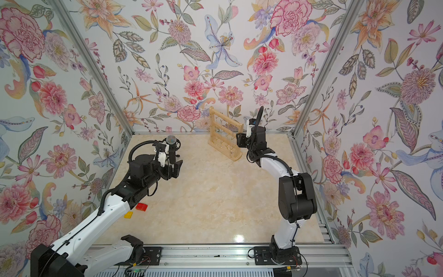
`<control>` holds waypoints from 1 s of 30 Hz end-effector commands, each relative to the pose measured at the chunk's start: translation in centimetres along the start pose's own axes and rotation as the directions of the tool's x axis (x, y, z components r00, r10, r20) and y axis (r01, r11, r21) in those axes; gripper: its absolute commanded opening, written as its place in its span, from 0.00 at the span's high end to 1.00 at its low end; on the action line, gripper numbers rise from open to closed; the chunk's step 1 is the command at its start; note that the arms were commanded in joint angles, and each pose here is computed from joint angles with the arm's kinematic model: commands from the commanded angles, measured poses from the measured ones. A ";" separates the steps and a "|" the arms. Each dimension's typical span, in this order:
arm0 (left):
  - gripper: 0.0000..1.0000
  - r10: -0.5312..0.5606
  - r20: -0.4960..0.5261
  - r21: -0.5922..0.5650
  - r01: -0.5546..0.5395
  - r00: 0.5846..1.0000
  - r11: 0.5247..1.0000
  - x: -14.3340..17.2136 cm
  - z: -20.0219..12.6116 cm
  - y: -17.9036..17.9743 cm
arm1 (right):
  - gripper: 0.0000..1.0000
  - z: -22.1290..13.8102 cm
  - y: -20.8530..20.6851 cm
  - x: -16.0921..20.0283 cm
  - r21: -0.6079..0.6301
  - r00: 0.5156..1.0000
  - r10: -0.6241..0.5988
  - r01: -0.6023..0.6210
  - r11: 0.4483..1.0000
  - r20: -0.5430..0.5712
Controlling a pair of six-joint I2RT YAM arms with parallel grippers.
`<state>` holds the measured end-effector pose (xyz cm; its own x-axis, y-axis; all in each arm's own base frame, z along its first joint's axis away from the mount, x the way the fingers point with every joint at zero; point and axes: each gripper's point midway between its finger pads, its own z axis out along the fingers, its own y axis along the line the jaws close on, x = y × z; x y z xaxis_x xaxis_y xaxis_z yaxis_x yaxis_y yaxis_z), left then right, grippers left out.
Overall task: Take the necklace off the jewelry display stand
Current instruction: Adjust the stand at the center of the board.
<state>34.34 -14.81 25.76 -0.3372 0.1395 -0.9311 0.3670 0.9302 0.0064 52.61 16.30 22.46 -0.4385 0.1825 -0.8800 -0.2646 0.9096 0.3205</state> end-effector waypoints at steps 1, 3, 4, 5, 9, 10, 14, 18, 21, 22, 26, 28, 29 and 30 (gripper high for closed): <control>0.01 0.018 -0.002 0.009 -0.018 1.000 1.000 0.3 0.3 -0.3 | 0.49 0.4 0.8 -2.0 -0.007 0.998 -0.002 0.003 1.000 0.070; 0.01 0.018 -0.002 0.009 -0.018 1.000 1.000 0.3 0.3 -0.3 | 0.48 0.7 0.8 -2.0 0.002 0.997 -0.003 0.002 1.000 0.078; 0.01 0.018 -0.002 0.008 -0.018 1.000 1.000 0.3 0.3 -0.2 | 0.48 0.8 0.7 -2.0 0.008 0.997 0.003 -0.003 1.000 0.083; 0.01 0.018 -0.002 0.006 -0.018 1.000 1.000 0.3 0.3 -0.2 | 0.48 1.0 0.6 -2.0 0.016 0.996 0.011 -0.012 1.000 0.085; 0.01 0.019 -0.003 0.009 -0.019 1.000 1.000 0.4 0.3 -0.3 | 0.48 1.4 0.0 -2.4 0.062 0.994 0.007 -0.014 0.998 0.110; 0.01 0.019 -0.003 0.012 -0.019 1.000 1.000 0.4 0.3 -0.3 | 0.48 1.4 -0.1 -2.4 0.075 0.994 0.004 -0.013 0.997 0.113; 0.01 0.020 -0.001 0.009 -0.020 1.000 1.000 0.3 0.3 -0.3 | 0.50 1.5 -0.5 -2.5 0.099 0.991 0.000 -0.013 0.995 0.135; 0.01 0.021 0.000 0.011 -0.021 1.000 1.000 0.3 0.2 -0.3 | 0.54 1.7 -0.4 -2.6 0.101 0.987 -0.019 0.003 0.995 0.157; 0.01 0.021 0.000 0.011 -0.021 1.000 1.000 0.3 0.3 -0.3 | 0.57 1.9 -0.3 -2.6 0.106 0.986 -0.037 0.021 0.994 0.160; 0.01 0.021 0.000 0.012 -0.021 1.000 1.000 0.2 0.2 -0.3 | 0.58 2.0 -0.4 -2.6 0.106 0.986 -0.039 0.023 0.994 0.160; 0.01 0.022 0.000 0.005 -0.022 1.000 1.000 0.3 0.2 -0.2 | 0.63 2.3 -0.3 -2.4 0.101 0.986 -0.058 0.043 0.994 0.157; 0.01 0.022 0.001 0.006 -0.022 1.000 1.000 0.3 0.2 -0.2 | 0.65 2.5 -0.3 -2.4 0.098 0.985 -0.071 0.056 0.994 0.156; 0.01 0.022 0.000 0.006 -0.022 1.000 1.000 0.3 0.2 -0.2 | 0.65 2.5 -0.3 -2.3 0.096 0.985 -0.078 0.063 0.993 0.156; 0.01 0.022 0.000 0.005 -0.022 1.000 1.000 0.3 0.2 -0.2 | 0.65 2.7 -0.3 -2.3 0.095 0.984 -0.086 0.072 0.993 0.154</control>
<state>34.40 -14.84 25.58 -0.3390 0.1483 -0.9290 0.3699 0.9290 0.0133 55.40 15.73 23.11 -0.3012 0.1814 -0.9361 -0.1767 0.9541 0.2417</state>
